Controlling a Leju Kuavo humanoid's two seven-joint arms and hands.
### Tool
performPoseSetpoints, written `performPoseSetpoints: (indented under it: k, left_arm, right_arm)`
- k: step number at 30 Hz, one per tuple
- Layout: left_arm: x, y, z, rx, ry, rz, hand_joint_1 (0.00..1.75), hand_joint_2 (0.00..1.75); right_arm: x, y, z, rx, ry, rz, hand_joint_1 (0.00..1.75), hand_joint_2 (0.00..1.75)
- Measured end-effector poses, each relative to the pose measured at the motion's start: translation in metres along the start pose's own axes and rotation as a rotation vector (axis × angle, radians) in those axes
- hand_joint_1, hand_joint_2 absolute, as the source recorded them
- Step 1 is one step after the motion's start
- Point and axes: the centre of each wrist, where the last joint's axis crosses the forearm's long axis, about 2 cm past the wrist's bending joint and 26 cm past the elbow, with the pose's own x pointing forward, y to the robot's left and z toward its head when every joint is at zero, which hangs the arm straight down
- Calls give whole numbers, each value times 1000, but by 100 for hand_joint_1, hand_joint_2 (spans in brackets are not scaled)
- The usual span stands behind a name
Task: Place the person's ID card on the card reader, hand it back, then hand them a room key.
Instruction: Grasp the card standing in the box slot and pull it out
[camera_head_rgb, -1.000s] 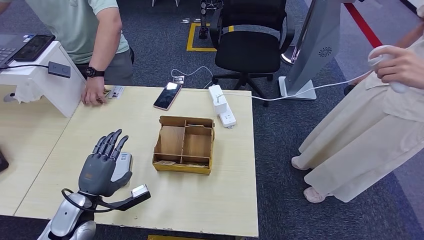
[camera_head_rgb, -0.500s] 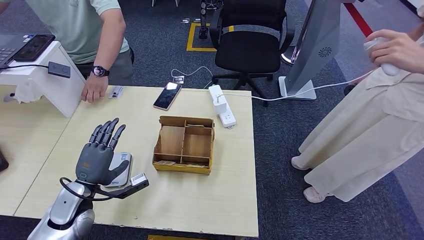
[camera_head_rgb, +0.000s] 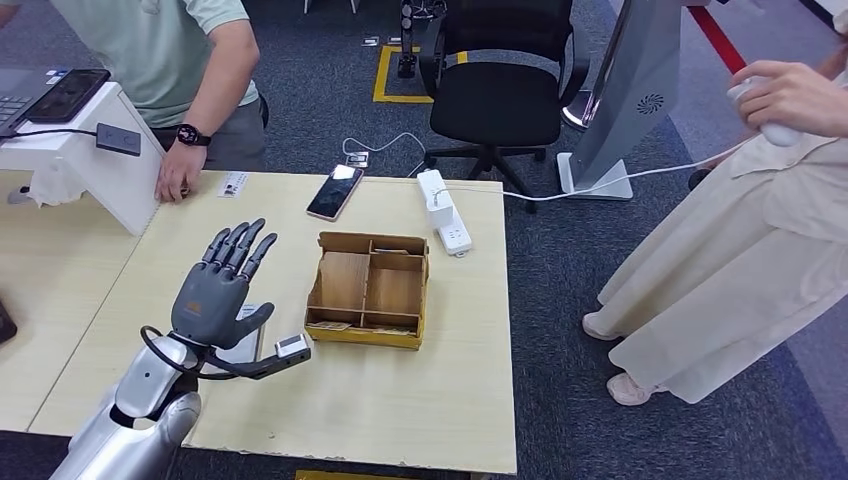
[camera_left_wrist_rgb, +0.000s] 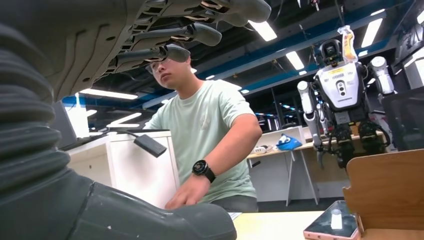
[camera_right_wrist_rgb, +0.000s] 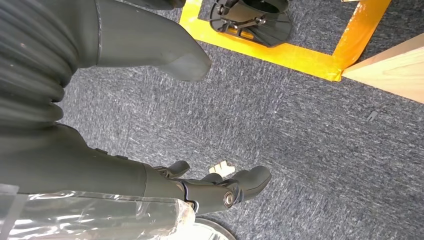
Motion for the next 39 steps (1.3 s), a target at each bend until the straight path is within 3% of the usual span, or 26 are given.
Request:
performPoseSetpoints:
  k: [12, 29, 39]
  left_arm:
    - [-5, -2, -3, -104, -39, 40, 0, 175]
    - [-57, 17, 15, -401, -61, 76, 0, 175]
    - [-62, 26, 23, -433, -81, 74, 0, 175]
  right_arm:
    - [0, 0, 0, 2, -1, 4, 0, 175]
    - [0, -2, -1, 9, -3, 4, 0, 175]
    - [0, -2, -1, 7, -3, 5, 0, 175]
